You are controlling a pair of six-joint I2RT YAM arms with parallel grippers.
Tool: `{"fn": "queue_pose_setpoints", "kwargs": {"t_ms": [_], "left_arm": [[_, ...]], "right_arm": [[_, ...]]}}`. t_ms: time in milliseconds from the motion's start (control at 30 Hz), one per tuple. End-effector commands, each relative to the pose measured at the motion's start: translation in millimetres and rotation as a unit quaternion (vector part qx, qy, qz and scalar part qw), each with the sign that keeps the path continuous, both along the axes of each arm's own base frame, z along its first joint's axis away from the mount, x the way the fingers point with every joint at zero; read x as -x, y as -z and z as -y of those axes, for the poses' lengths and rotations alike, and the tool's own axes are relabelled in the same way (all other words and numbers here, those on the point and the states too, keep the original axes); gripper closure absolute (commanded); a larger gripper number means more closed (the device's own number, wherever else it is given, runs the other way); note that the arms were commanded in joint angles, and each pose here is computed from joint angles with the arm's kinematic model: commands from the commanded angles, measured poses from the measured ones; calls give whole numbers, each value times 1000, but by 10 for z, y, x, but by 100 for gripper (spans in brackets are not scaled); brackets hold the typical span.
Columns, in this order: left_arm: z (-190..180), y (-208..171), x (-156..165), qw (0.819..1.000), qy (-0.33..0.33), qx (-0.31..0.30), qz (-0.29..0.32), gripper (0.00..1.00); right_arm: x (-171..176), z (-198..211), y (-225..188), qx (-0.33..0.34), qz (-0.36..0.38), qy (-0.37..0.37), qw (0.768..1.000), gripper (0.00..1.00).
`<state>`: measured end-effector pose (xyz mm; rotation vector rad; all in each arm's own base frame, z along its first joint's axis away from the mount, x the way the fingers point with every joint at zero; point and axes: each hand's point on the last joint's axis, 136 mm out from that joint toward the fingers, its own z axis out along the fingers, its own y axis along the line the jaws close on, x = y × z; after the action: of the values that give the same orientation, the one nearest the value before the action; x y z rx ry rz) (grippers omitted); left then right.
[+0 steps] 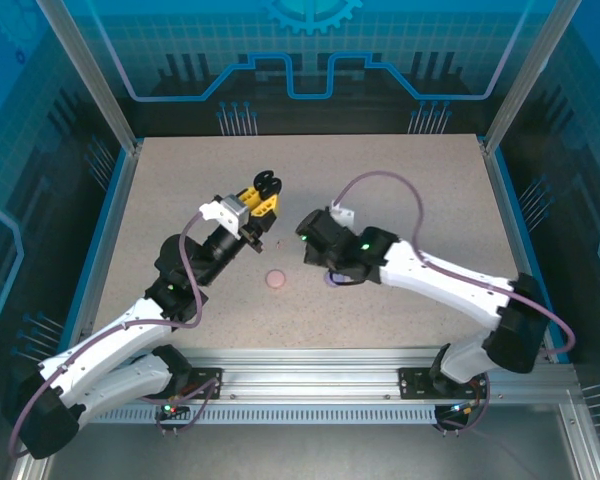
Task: Insert the wireless bluetooth earbuds into the charging case
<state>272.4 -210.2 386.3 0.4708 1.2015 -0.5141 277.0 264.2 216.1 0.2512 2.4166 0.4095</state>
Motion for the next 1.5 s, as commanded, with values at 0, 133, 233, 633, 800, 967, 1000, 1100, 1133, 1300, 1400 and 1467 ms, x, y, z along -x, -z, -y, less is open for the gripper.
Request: {"fn": "queue_pose_setpoints", "kwargs": {"t_ms": [0, 133, 233, 633, 800, 967, 1000, 1100, 1133, 1300, 1400, 1467], "left_arm": [[-9, -246, 91, 999, 19, 19, 23, 100], [39, -231, 78, 999, 27, 12, 21, 100], [79, -210, 69, 999, 34, 7, 19, 100], [126, -230, 68, 999, 46, 4, 14, 100], [129, -230, 75, 999, 48, 4, 12, 100], [131, -225, 69, 999, 47, 3, 11, 100], [126, -232, 71, 999, 47, 3, 12, 100], [130, -229, 73, 999, 48, 3, 12, 100], [127, -230, 75, 999, 47, 3, 12, 100], [129, -226, 74, 999, 47, 2, 11, 100], [129, -232, 72, 999, 47, 2, 12, 100], [129, -235, 69, 999, 47, 2, 13, 100]], "right_arm": [[-227, 264, -718, 2, 100, -13, 995, 92], [-353, 353, -1369, -32, 171, -46, 984, 91], [-388, 301, -1797, -52, 221, -90, 970, 91], [-198, -279, -2580, -98, 326, -262, 903, 92], [-97, -492, -2606, -86, 331, -305, 889, 93], [-42, -598, -2591, -77, 332, -320, 884, 93], [-29, -609, -2586, -78, 332, -324, 883, 93], [-9, -618, -2560, -74, 330, -327, 883, 93], [-3, -616, -2555, -73, 330, -327, 883, 94], [26, -619, -2528, -66, 328, -334, 881, 94], [33, -633, -2474, -62, 321, -340, 882, 95], [44, -656, -2436, -61, 316, -346, 881, 94]]}}
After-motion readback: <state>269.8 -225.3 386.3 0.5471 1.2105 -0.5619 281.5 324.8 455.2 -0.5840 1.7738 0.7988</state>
